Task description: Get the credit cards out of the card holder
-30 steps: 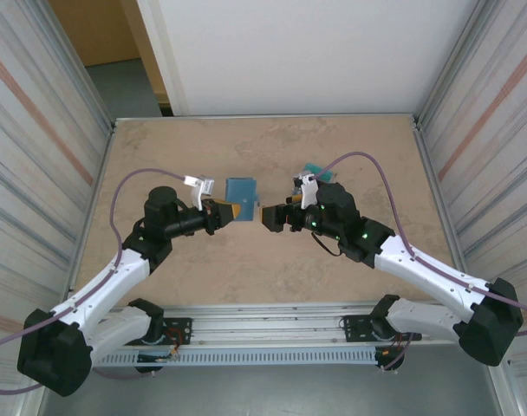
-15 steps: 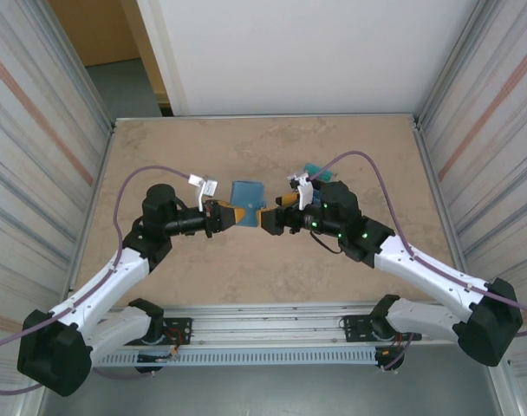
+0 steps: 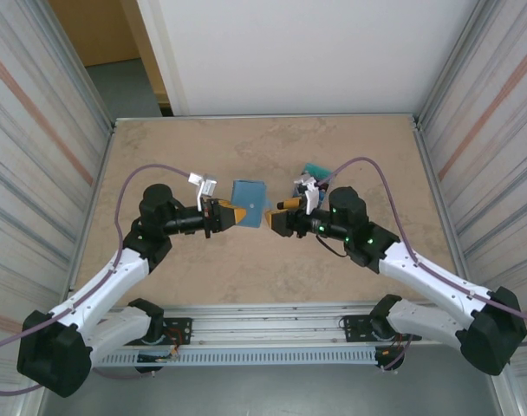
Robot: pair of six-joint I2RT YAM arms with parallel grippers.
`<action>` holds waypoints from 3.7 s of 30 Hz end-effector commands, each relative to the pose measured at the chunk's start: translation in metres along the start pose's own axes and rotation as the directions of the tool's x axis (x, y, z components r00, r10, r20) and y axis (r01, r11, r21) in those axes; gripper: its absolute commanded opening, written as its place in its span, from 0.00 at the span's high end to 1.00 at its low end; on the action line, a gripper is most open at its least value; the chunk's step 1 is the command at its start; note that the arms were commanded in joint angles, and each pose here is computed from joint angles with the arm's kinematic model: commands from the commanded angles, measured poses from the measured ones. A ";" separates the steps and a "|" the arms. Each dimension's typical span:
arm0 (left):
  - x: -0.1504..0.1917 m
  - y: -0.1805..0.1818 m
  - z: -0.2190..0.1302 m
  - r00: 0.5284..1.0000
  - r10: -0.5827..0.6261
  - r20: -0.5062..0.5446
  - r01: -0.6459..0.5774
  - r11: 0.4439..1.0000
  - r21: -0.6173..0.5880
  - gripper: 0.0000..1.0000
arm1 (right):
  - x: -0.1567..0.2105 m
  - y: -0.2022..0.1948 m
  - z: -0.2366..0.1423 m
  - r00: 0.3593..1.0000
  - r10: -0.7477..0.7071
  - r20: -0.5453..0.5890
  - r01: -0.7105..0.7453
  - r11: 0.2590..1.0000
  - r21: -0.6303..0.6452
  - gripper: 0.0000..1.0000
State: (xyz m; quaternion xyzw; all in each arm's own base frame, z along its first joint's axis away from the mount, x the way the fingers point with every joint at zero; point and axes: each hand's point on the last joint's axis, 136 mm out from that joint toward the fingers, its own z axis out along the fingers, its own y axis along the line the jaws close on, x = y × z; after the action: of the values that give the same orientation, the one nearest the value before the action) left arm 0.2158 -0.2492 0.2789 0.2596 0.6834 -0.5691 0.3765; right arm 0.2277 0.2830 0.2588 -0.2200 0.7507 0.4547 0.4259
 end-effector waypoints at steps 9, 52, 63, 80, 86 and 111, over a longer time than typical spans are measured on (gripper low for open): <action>-0.012 -0.034 -0.009 0.996 0.079 0.034 -0.083 0.989 0.123 1.00 | -0.026 0.023 -0.028 0.991 0.020 0.133 0.009 0.978 -0.209 0.50; -0.006 -0.030 -0.001 0.999 0.042 0.015 -0.044 0.989 0.140 1.00 | -0.033 0.076 0.013 0.999 -0.039 0.030 0.049 0.871 -0.489 0.79; -0.008 -0.020 0.001 0.999 0.032 0.029 -0.035 0.994 0.106 1.00 | -0.031 0.089 0.008 0.999 -0.045 0.006 0.041 0.842 -0.538 0.83; 0.015 0.036 0.012 0.988 -0.155 -0.014 0.153 0.983 -0.097 0.45 | -0.016 0.004 0.029 0.993 0.114 -0.036 -0.116 0.991 -0.071 1.00; 0.019 0.045 0.019 0.986 -0.165 -0.018 0.161 0.977 -0.138 0.13 | -0.013 -0.009 0.030 0.990 0.137 -0.036 -0.136 0.991 0.017 1.00; 0.018 0.076 0.035 0.999 -0.028 -0.015 0.021 0.927 -0.375 0.18 | -0.006 -0.004 0.034 0.990 0.089 -0.108 -0.073 0.988 0.139 1.00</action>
State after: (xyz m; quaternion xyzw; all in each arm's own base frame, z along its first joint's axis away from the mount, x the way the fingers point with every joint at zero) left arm 0.2640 -0.2688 0.2068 0.1717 0.7905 -0.4495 0.3789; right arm 0.2450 0.3060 0.2323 -0.1734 0.8262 0.4050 0.3511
